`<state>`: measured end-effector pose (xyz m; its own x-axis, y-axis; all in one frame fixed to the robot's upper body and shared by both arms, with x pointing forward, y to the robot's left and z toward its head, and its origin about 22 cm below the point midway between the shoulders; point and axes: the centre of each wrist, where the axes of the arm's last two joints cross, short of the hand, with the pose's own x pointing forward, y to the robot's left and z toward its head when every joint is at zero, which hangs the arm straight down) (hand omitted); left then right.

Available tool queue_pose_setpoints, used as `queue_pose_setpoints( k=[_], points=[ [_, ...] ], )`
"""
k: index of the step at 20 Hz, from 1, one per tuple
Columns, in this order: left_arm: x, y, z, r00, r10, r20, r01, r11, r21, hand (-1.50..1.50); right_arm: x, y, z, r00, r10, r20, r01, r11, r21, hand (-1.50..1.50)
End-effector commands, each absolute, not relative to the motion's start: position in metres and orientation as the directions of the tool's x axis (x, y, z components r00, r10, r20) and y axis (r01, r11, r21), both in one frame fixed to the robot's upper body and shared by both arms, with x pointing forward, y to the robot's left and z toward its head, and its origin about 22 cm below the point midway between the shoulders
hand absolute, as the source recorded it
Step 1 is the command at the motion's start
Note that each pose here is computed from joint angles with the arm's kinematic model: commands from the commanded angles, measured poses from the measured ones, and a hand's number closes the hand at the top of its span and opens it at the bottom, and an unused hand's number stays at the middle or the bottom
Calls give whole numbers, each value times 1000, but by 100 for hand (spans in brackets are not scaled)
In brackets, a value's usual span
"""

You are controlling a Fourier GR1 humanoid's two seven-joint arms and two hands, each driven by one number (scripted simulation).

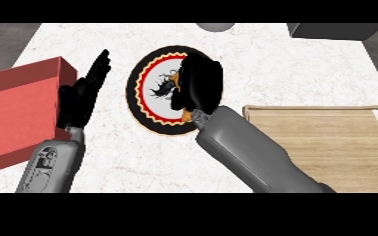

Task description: Pick the croissant from the tray and place it in the plate

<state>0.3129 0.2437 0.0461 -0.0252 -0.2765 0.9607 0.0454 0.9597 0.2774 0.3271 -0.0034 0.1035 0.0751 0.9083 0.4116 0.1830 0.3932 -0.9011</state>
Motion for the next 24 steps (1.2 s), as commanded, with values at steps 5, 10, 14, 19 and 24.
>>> queue_pose_setpoints(
  k=[5, 10, 14, 19, 24],
  points=[
    [316, 233, 47, -42, -270, 962, 76, 959, 273, 0, 361, -12, 70, 307, 835, 457, 89, 453, -887, -150],
    [326, 207, 56, -65, -280, 958, 97, 953, 285, 0, 362, -20, 46, 288, 782, 553, 121, 543, -831, -150],
    [317, 228, 49, -47, -275, 960, 91, 956, 278, 0, 363, -21, 43, 243, 729, 640, 158, 622, -767, -150],
    [318, 223, 49, -40, -271, 962, 64, 960, 274, 0, 363, -16, 64, 126, 569, 812, 322, 751, -576, -150],
    [316, 260, 44, -7, -271, 962, 15, 962, 271, 0, 351, -21, 57, 91, 424, 901, 444, 793, -418, -150]
  ],
)
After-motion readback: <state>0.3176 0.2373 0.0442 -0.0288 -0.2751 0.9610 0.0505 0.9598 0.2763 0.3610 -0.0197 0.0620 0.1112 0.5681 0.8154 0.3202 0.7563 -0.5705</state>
